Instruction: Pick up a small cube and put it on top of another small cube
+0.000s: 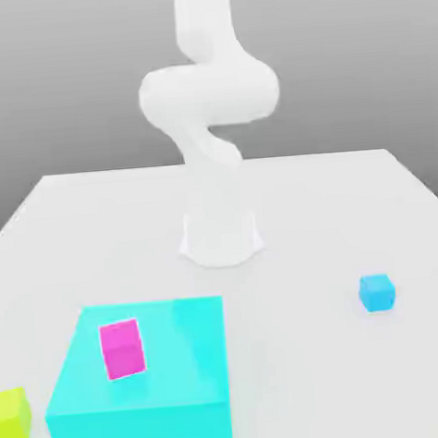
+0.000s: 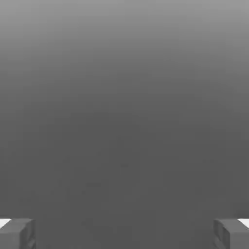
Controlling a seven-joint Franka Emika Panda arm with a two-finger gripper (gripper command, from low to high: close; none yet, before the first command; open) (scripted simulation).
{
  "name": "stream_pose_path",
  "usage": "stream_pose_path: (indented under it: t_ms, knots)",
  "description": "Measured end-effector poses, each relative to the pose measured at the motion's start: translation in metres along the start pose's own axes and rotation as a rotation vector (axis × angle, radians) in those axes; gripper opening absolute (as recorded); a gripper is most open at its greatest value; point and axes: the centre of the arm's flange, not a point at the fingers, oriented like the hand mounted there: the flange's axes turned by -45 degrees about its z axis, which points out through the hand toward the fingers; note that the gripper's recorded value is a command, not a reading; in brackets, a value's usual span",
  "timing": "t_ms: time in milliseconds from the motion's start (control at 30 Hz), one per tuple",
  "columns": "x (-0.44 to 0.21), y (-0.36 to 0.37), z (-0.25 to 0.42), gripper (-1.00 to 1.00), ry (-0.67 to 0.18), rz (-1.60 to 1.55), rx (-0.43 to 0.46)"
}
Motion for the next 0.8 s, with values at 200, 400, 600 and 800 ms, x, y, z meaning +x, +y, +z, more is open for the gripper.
stream_pose_path:
  t_ms: [200, 400, 600, 800]
  knots:
    - [0.013, -0.038, 0.094, 0.0, -0.128, -0.209, 0.082]
    - [0.004, -0.088, 0.187, 0.0, -0.244, -0.418, 0.166]
    - [-0.026, -0.149, 0.276, 0.0, -0.353, -0.639, 0.256]
    - [-0.079, -0.206, 0.359, 0.0, -0.457, -0.854, 0.344]
